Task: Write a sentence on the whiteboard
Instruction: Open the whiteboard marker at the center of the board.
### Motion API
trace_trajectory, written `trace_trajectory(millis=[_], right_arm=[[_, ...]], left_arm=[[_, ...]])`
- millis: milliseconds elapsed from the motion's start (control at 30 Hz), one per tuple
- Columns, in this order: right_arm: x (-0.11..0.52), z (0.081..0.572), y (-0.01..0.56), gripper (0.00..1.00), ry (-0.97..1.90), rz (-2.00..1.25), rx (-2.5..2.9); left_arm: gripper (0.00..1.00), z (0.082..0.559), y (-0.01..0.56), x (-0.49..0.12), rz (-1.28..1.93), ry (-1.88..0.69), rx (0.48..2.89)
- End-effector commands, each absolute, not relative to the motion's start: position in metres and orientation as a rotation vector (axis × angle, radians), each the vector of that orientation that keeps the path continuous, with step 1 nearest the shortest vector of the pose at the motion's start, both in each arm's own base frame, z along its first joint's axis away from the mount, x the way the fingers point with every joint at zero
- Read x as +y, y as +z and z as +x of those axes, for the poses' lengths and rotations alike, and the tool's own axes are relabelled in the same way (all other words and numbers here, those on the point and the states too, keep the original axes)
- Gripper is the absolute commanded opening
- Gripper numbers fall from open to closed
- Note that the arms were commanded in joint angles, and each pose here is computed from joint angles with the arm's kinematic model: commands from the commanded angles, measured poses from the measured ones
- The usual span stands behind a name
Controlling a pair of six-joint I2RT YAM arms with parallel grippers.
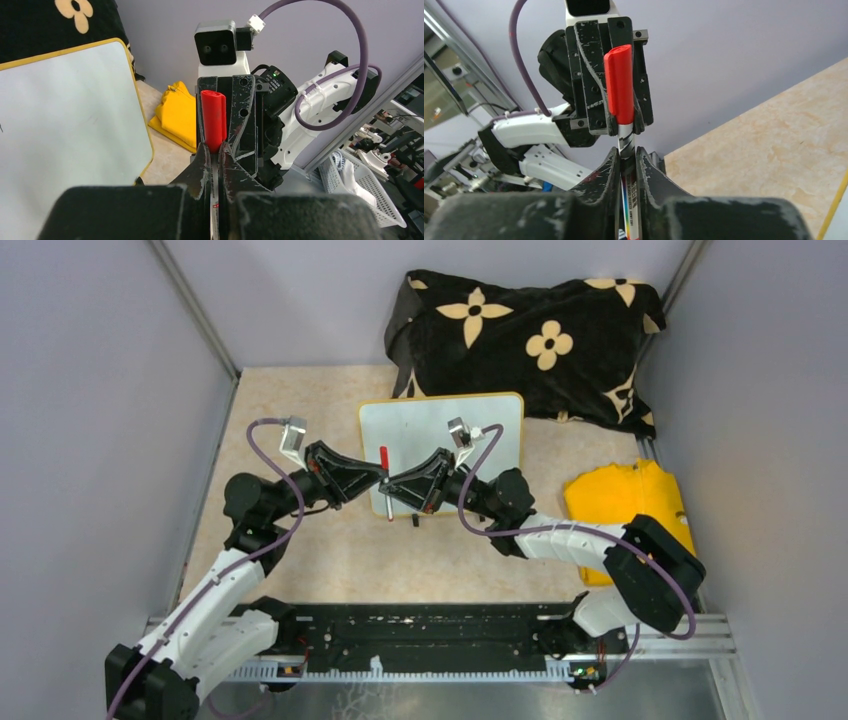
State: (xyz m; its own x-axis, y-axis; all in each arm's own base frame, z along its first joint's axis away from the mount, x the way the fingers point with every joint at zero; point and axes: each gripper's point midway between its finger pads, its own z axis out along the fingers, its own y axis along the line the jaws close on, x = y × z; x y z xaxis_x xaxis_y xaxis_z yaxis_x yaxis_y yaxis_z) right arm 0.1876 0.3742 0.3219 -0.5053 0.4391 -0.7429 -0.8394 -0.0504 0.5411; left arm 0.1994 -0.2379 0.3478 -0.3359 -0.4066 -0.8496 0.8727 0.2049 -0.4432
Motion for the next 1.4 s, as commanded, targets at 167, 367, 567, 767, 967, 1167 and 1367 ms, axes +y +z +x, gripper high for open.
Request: trace_trajectory(millis=[167, 367, 567, 767, 967, 1167, 1367], right_arm=[[0.372, 0.180, 0.337, 0.00, 1.649, -0.608, 1.231], [0.368, 0.174, 0.322, 0.00, 1.578, -0.689, 1.293], [0.361, 0.170, 0.316, 0.00, 1.526, -0.732, 1.309], [0.359, 0.170, 0.317, 0.00, 1.495, -0.745, 1.303], [0.362, 0.168, 0.318, 0.00, 1.482, -0.767, 1.300], [0.364, 0.167, 0.319, 0.00, 1.477, -0.781, 1.297], [0.366, 0.165, 0.323, 0.00, 1.468, -0.792, 1.287]], left_arm=[[0.46, 0.188, 0.360, -0.235, 0.536, -1.403, 1.262], [0.62, 0.181, 0.365, -0.235, 0.571, -1.410, 1.238], [0.56, 0.180, 0.363, -0.238, 0.588, -1.430, 1.252], [0.52, 0.182, 0.357, -0.243, 0.610, -1.465, 1.291], [0.48, 0.181, 0.354, -0.245, 0.629, -1.488, 1.303], [0.30, 0.182, 0.351, -0.247, 0.637, -1.501, 1.317], [0.38, 0.182, 0.347, -0.251, 0.661, -1.528, 1.342]])
